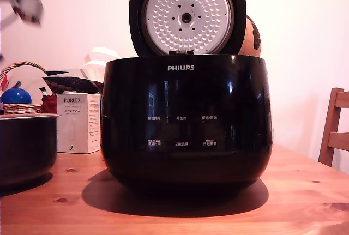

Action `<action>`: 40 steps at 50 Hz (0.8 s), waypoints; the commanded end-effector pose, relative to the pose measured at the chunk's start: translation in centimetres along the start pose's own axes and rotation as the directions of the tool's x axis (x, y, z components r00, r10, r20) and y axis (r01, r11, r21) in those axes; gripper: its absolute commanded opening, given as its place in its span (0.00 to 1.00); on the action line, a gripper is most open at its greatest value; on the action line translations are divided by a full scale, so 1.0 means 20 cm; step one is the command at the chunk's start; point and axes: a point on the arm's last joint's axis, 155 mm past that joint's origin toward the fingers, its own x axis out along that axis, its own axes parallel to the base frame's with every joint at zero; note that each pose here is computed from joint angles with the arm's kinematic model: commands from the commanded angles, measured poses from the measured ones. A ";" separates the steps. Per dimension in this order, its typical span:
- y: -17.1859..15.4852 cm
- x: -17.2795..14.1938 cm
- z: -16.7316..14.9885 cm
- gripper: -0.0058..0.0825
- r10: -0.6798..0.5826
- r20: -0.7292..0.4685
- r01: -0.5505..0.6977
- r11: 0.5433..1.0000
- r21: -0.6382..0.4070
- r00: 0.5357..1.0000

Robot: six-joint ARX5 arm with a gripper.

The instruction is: Pick up the metallic pot next to the rice cooker

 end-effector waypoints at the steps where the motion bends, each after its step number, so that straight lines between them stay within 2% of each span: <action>1: 0.02 0.03 0.02 0.60 0.004 0.003 -0.004 0.999 0.038 1.000; 21: 0.06 0.15 0.00 0.52 -0.015 -0.049 0.018 0.998 0.063 0.999; 25: 0.07 0.15 0.00 0.41 0.000 -0.051 0.004 0.998 0.070 0.999; 33: 0.06 0.14 -0.02 0.04 -0.011 -0.063 0.016 0.997 0.072 0.998; 40: 0.05 0.14 -0.03 0.04 -0.013 -0.074 0.019 0.997 0.077 0.997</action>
